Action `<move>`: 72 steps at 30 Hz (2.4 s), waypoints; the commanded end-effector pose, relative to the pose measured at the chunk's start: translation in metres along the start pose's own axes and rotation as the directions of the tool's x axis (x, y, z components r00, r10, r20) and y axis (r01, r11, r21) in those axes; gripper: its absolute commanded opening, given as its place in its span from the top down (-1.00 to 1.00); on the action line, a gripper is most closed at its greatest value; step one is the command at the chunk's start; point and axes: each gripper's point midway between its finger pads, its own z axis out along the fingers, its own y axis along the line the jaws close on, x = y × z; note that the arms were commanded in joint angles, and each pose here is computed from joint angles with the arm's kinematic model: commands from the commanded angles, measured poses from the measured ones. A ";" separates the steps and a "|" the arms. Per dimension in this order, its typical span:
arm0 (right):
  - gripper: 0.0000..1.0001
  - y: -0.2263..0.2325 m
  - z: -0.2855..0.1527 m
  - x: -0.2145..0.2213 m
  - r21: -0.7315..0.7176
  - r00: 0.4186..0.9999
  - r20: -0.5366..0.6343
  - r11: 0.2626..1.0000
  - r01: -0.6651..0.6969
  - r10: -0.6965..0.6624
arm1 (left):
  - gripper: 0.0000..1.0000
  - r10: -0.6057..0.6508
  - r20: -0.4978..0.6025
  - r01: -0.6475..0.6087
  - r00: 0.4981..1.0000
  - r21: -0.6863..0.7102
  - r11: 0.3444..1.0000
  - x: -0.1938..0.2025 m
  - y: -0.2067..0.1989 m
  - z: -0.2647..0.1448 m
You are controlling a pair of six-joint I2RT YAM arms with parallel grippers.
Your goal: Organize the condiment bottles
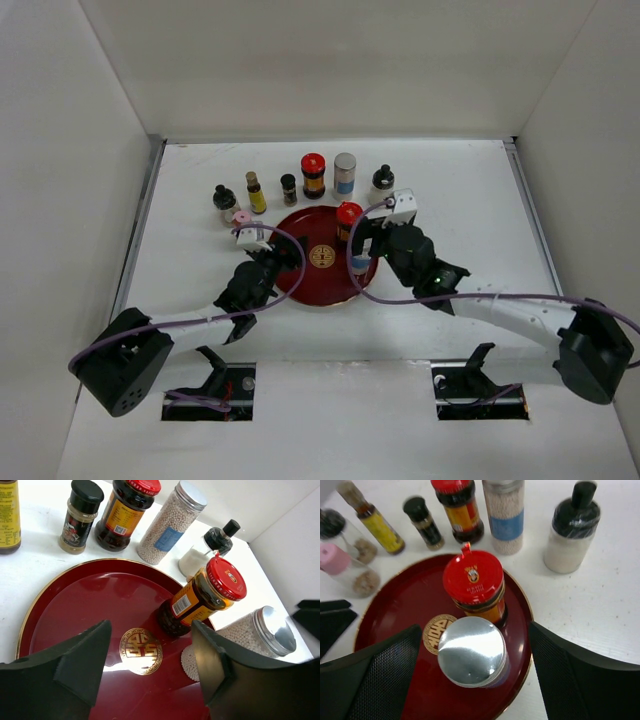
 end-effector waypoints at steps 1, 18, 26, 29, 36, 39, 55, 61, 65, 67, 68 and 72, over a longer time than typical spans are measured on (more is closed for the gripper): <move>-0.79 0.004 -0.014 -0.048 -0.065 0.985 0.144 0.994 -0.085 0.094 | -0.19 -0.007 0.067 0.003 0.998 0.056 0.998 -0.025 -0.025 0.008; -0.25 -0.080 -0.017 -0.018 0.084 0.916 0.190 0.924 -0.373 0.353 | -0.09 0.289 -0.155 -0.292 0.945 0.005 0.956 -0.051 -0.092 0.146; -0.34 -0.086 -0.032 -0.030 0.056 0.893 0.237 0.913 -0.405 0.382 | -0.52 0.444 -0.281 -0.455 0.851 0.028 0.890 -0.024 -0.099 0.215; -0.35 -0.084 -0.032 -0.029 0.046 0.893 0.232 0.913 -0.405 0.385 | -0.55 0.457 -0.284 -0.472 0.843 0.019 0.881 -0.021 -0.099 0.229; -0.36 -0.079 -0.033 -0.032 0.019 0.891 0.229 0.913 -0.408 0.393 | -0.57 0.507 -0.283 -0.530 0.814 -0.006 0.848 -0.011 -0.087 0.251; -0.37 -0.080 -0.034 -0.036 0.019 0.890 0.238 0.915 -0.404 0.388 | -0.57 0.510 -0.285 -0.535 0.811 -0.009 0.845 -0.007 -0.082 0.259; -0.35 -0.078 -0.040 -0.045 -0.022 0.869 0.290 0.911 -0.412 0.400 | 0.32 0.496 -0.049 -0.495 0.867 0.025 0.869 -0.070 -0.144 0.256; -0.35 -0.077 -0.041 -0.045 -0.024 0.869 0.294 0.911 -0.411 0.399 | 0.34 0.468 0.142 -0.474 0.872 0.009 0.881 -0.153 -0.182 0.216; -0.35 -0.076 -0.041 -0.045 -0.030 0.867 0.291 0.909 -0.415 0.405 | 0.33 0.465 0.187 -0.466 0.865 -0.042 0.884 -0.188 -0.174 0.185; -0.35 -0.075 -0.041 -0.045 -0.036 0.868 0.287 0.910 -0.413 0.405 | 0.33 0.459 0.186 -0.457 0.869 -0.054 0.888 -0.192 -0.167 0.168; -0.35 -0.074 -0.041 -0.046 -0.037 0.868 0.287 0.910 -0.412 0.405 | 0.33 0.457 0.179 -0.453 0.871 -0.063 0.889 -0.190 -0.161 0.160; -0.35 -0.074 -0.040 -0.044 -0.036 0.868 0.284 0.909 -0.415 0.407 | 0.33 0.437 0.154 -0.425 0.886 -0.107 0.899 -0.177 -0.131 0.124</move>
